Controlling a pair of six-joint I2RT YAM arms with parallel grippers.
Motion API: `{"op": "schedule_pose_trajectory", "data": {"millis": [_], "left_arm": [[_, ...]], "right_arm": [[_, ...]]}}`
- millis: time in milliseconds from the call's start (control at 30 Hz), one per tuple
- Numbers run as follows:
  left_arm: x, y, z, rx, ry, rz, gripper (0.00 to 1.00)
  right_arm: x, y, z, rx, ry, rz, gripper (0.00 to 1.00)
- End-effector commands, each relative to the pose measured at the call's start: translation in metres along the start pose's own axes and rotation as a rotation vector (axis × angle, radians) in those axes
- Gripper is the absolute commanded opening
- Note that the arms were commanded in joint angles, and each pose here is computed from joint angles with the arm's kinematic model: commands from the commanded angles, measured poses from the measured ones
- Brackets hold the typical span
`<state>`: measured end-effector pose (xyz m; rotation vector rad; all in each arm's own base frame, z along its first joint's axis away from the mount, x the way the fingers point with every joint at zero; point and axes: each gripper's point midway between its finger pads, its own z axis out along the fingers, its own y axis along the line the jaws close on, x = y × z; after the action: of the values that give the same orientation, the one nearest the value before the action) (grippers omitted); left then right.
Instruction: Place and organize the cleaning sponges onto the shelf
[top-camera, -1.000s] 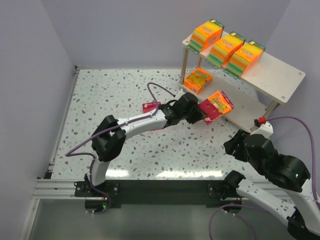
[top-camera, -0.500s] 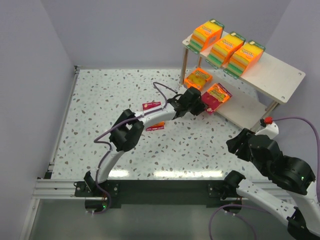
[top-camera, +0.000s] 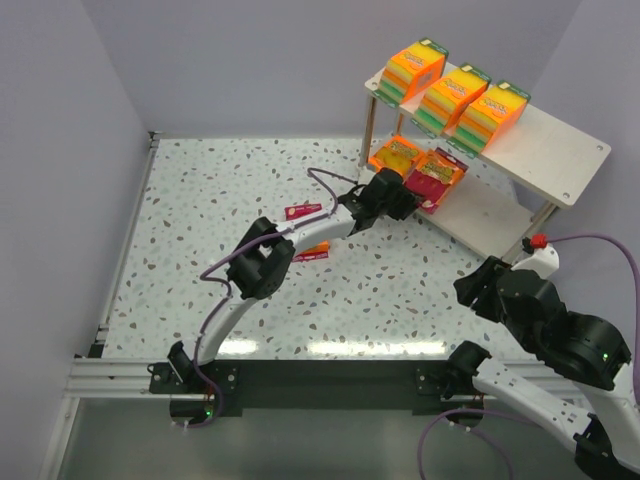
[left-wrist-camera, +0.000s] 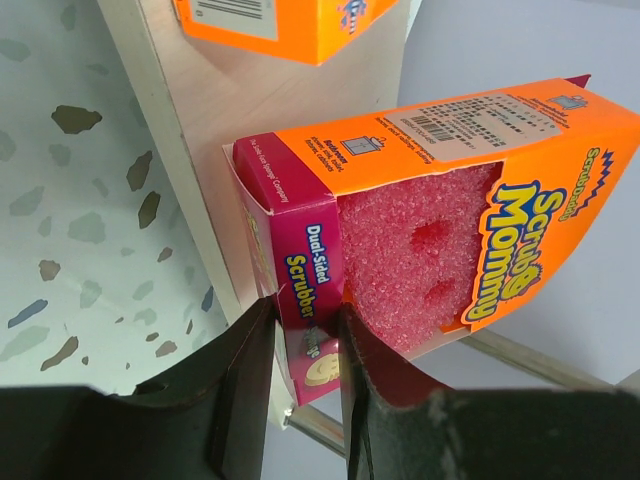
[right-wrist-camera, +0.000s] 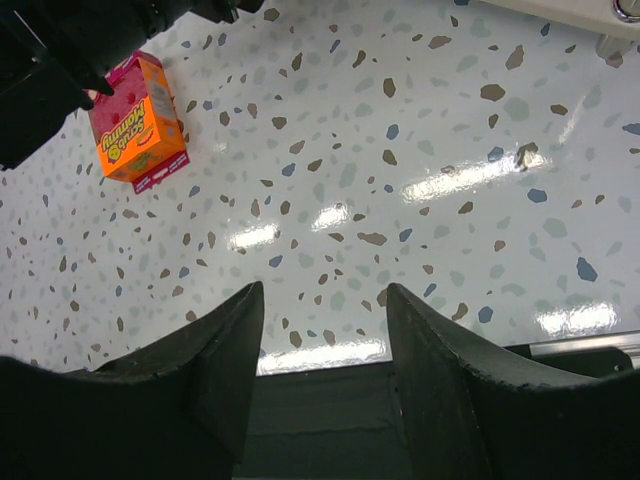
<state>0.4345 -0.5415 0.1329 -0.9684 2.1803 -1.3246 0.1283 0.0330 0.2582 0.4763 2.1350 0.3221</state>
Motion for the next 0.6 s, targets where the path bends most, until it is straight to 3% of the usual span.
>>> {"op": "schedule_pose_trajectory", "data": {"millis": [0, 233, 567], "left_arm": [[0.005, -0.025, 0.0, 0.079, 0.018, -0.052, 0.25], [0.001, -0.03, 0.003, 0.091, 0.02, -0.058, 0.33], [0.002, -0.042, 0.003, 0.147, 0.033, -0.05, 0.55]], "right_arm": [[0.003, -0.022, -0.007, 0.07, 0.008, -0.02, 0.56], [0.004, -0.021, -0.006, 0.066, 0.009, -0.02, 0.57], [0.006, -0.02, -0.005, 0.062, 0.013, -0.016, 0.58]]}}
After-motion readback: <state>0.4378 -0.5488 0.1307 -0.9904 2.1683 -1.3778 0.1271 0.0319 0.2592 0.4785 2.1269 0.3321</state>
